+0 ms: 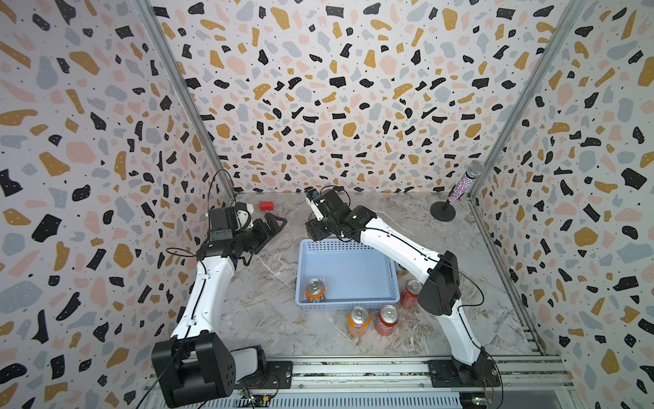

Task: Take out the drinks from the basket
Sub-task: Place the drink at the center of the board.

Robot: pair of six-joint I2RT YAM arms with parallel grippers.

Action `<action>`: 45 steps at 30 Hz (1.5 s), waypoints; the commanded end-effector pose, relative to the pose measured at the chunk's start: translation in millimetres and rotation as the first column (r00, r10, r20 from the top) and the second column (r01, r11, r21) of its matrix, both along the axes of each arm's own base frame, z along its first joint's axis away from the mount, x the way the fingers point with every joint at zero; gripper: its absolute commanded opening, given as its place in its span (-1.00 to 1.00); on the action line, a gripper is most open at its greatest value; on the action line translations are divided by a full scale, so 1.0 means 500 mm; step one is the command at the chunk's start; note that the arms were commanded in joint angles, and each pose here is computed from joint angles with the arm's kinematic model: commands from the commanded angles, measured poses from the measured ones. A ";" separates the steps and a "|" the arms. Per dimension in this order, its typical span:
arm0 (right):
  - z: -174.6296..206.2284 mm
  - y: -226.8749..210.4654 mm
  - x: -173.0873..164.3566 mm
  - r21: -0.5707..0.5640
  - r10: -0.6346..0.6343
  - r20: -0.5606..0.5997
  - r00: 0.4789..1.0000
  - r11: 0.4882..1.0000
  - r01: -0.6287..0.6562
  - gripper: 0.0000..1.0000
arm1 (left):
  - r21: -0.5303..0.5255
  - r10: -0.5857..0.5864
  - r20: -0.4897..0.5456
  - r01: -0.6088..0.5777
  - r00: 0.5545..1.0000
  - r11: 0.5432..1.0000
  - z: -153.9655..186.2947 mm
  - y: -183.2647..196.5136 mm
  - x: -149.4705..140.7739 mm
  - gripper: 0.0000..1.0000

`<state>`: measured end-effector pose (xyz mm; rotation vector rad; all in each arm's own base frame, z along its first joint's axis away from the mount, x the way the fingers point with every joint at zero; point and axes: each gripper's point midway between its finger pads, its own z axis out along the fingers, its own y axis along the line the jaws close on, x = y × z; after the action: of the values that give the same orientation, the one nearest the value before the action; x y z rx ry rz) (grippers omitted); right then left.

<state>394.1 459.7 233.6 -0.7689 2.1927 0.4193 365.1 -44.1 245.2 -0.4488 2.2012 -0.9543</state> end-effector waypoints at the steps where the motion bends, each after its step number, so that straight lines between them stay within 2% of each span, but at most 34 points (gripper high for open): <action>1: 0.055 -0.004 0.052 0.041 -0.052 0.096 0.994 0.998 0.048 -0.56 | -0.005 -0.025 0.053 0.025 0.998 1.000 0.018 -0.009 0.007 1.00; 12: -0.047 -0.006 0.128 -0.002 -0.146 0.085 0.986 0.989 0.146 -0.53 | -0.011 -0.029 0.052 0.029 0.998 1.000 0.017 -0.010 0.003 0.99; 18: -0.098 -0.011 0.145 -0.023 -0.168 0.057 0.984 0.985 0.169 -0.53 | -0.013 -0.031 0.052 0.031 0.998 0.999 0.017 -0.011 0.001 1.00; 23: -0.145 -0.019 0.148 -0.054 -0.175 0.018 0.984 0.983 0.175 -0.45 | -0.018 -0.034 0.047 0.035 0.998 0.999 0.014 -0.013 0.001 1.00; 26: -0.166 -0.019 0.146 -0.058 -0.172 -0.010 0.985 0.983 0.171 -0.30 | -0.018 -0.034 0.048 0.035 0.998 0.999 0.015 -0.013 0.001 1.00; 34: -0.183 -0.013 0.131 -0.054 -0.150 -0.055 0.987 0.988 0.148 0.27 | -0.018 -0.035 0.045 0.036 0.998 0.999 0.012 -0.013 0.002 0.99; 45: -0.160 -0.022 0.120 -0.053 -0.147 -0.060 0.987 0.988 0.144 0.52 | -0.017 -0.033 0.039 0.034 0.999 0.999 0.007 -0.012 0.002 1.00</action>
<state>451.6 448.8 108.3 -0.6594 2.3803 0.2770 364.3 -48.4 245.5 -0.4290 2.1948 -0.9893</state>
